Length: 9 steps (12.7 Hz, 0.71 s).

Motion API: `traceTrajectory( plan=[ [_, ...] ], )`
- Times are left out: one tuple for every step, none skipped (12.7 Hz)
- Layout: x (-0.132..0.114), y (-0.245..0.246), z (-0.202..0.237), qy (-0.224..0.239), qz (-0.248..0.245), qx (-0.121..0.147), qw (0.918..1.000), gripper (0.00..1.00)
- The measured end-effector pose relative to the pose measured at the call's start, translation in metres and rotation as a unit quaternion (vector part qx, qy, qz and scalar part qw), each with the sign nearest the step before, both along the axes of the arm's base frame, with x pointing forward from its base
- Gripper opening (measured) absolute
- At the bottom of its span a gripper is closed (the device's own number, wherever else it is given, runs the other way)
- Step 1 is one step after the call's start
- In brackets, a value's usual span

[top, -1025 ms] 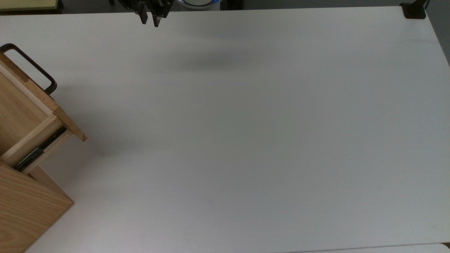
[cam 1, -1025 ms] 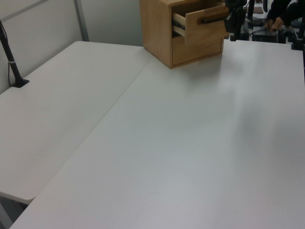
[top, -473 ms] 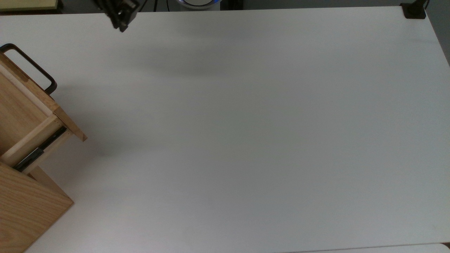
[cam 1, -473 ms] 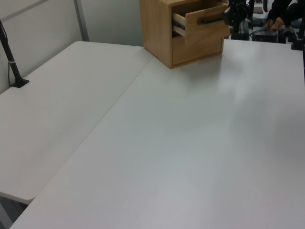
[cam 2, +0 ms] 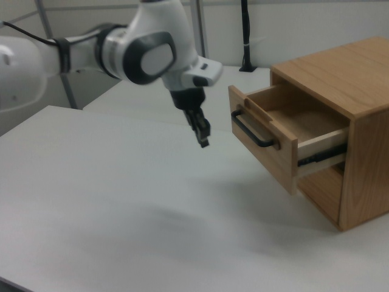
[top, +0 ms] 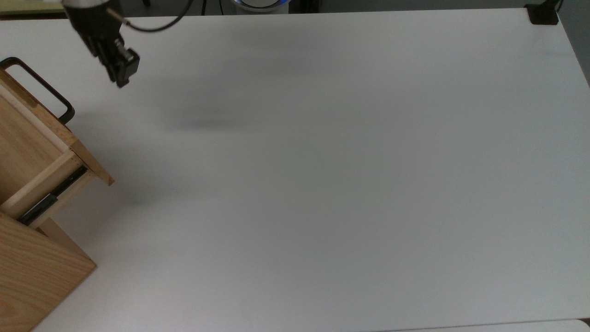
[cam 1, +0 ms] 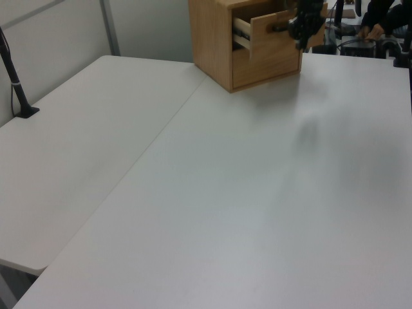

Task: Close the drawer by sliding it
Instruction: 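Close the gripper and move it toward the drawer front, then push the drawer front with the closed gripper into the cabinet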

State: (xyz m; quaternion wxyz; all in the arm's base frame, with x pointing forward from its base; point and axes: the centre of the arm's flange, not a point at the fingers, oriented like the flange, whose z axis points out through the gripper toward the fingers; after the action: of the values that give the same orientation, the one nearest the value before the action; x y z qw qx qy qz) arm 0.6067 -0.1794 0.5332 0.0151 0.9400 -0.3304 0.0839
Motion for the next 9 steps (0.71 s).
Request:
traceTrajectory(
  plan=[
    [0.007,-0.007,-0.01,-0.004,-0.007,-0.003,1.0,0.2],
    [0.013,-0.015,-0.017,-0.005,-0.014,-0.006,0.9999,0.2],
    [0.018,-0.024,-0.02,-0.008,-0.02,-0.009,0.9997,0.2],
    [0.023,-0.032,-0.021,-0.011,-0.026,-0.012,0.9995,0.2],
    [0.028,-0.041,-0.019,-0.017,-0.032,-0.016,0.9992,0.2],
    [0.033,-0.048,-0.017,-0.029,-0.035,-0.021,0.9987,0.2],
    [0.038,-0.053,-0.017,-0.042,-0.037,-0.027,0.9981,0.2],
    [0.041,-0.058,-0.019,-0.054,-0.04,-0.032,0.9972,0.2],
    [0.044,-0.064,-0.021,-0.066,-0.042,-0.037,0.9962,0.2]
  ],
)
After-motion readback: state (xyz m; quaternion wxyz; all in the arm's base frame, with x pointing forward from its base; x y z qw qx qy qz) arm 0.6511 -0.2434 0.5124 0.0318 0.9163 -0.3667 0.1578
